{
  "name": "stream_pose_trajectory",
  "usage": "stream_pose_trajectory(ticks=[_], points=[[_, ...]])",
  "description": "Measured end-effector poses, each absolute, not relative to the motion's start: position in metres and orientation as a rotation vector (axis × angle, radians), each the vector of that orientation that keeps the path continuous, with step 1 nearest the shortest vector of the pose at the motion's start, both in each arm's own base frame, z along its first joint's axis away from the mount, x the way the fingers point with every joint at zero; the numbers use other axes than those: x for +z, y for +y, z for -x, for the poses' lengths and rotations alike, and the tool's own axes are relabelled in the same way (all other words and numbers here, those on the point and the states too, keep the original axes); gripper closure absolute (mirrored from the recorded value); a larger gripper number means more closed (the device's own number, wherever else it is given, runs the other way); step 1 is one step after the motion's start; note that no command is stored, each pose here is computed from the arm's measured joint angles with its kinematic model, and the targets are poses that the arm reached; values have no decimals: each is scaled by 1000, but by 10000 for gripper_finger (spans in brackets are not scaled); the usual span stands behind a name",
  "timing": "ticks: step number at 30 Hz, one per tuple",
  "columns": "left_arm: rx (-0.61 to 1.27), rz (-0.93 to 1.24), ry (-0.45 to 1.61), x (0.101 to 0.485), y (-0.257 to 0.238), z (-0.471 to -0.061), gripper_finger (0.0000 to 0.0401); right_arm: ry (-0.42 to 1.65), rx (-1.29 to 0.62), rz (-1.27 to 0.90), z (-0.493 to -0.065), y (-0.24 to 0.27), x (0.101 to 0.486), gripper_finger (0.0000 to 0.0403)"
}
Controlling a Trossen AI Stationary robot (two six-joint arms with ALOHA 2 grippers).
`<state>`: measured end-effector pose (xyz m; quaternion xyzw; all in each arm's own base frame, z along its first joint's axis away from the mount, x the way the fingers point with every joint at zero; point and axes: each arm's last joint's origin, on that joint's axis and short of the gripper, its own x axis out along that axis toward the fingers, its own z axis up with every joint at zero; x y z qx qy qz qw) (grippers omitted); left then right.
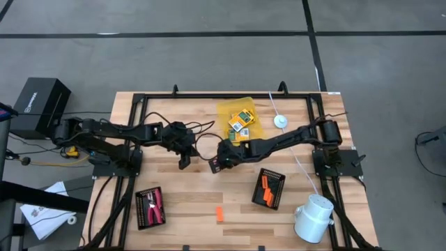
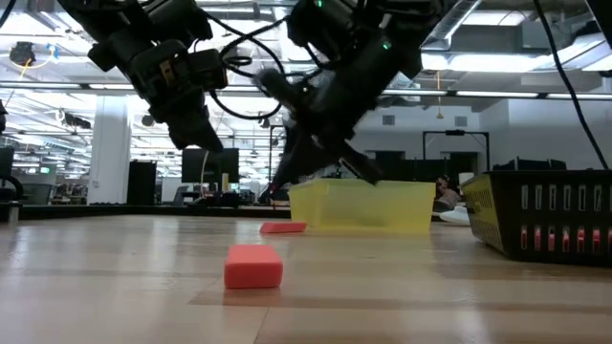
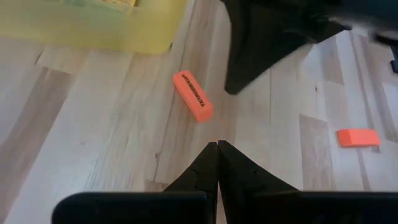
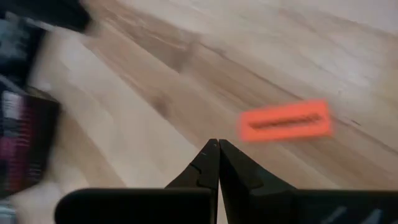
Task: Pick & Place School Supplies
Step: Put the orange eraser into the right black bin
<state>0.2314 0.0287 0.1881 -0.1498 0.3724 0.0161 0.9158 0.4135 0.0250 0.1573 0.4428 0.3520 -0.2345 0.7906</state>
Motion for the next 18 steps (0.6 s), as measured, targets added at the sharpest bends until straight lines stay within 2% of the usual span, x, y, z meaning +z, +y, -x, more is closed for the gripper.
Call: stream_pose_trajectory(ticks=[5,9,18], points=[[28,299,753,189,29,-232,401,653,-497,-954,-422,11,174,403],[22,284,752,189,29,-232,401,646,-535,-956,-422,-6,175,403],[20,285,754,189,29,-232,401,779,-648,-927,-409,-27,165,403]])
